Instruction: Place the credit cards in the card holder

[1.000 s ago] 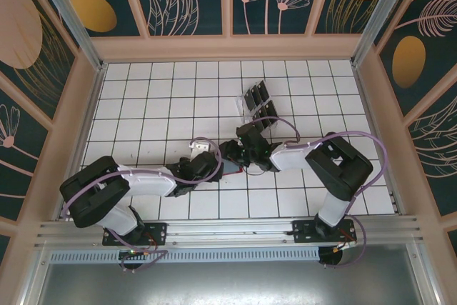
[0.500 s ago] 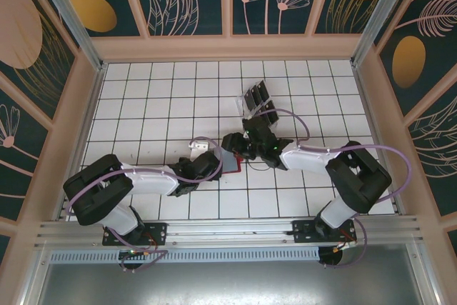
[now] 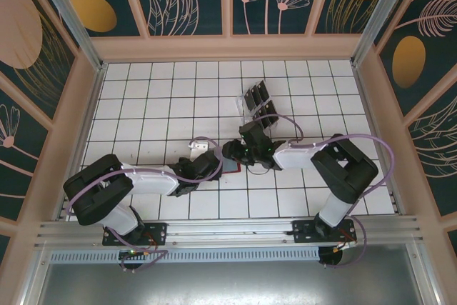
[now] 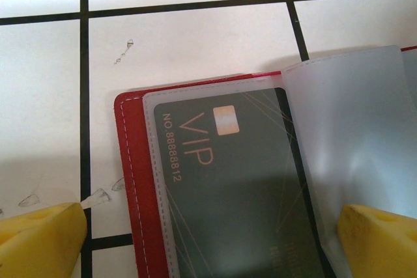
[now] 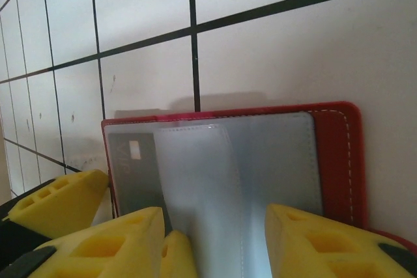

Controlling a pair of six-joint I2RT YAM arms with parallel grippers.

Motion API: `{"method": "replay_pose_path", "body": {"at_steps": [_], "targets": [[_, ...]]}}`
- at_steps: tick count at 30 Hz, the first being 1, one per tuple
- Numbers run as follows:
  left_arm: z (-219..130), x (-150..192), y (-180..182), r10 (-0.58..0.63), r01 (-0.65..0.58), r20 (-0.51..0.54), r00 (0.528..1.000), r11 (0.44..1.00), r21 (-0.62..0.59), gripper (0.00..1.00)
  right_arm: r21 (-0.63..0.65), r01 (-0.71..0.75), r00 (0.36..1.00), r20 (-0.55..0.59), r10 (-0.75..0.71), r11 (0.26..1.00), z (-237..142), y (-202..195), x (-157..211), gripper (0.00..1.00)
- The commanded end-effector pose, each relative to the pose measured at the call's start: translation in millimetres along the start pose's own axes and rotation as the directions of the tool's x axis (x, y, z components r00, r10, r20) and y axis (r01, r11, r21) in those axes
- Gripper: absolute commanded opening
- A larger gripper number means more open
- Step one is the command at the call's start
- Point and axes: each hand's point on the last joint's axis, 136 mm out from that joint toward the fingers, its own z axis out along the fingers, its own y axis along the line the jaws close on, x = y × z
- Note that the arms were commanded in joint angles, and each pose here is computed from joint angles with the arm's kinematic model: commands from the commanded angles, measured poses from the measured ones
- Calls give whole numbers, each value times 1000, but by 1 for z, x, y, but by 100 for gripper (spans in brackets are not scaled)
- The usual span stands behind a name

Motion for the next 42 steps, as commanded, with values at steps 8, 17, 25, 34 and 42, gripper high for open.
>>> {"method": "replay_pose_path", "body": {"at_steps": [8, 17, 25, 34, 42], "targets": [[0, 15, 14, 11, -12, -33, 999, 999, -40, 99, -32, 56, 997, -51, -57, 998, 14, 16, 7, 44], [-26, -13, 16, -88, 88, 68, 994, 996, 3, 99, -52, 70, 995, -68, -74, 996, 14, 30, 8, 43], [-67, -49, 31, -235, 231, 200, 951, 972, 43, 98, -50, 107, 991, -75, -111, 993, 13, 51, 14, 43], [-93, -58, 47, -321, 309, 256, 912, 947, 89, 98, 3, 124, 986, -116, -123, 992, 42, 59, 19, 44], [-99, -52, 54, -368, 343, 251, 895, 929, 137, 98, 52, 140, 977, -169, -129, 989, 72, 62, 25, 44]]}}
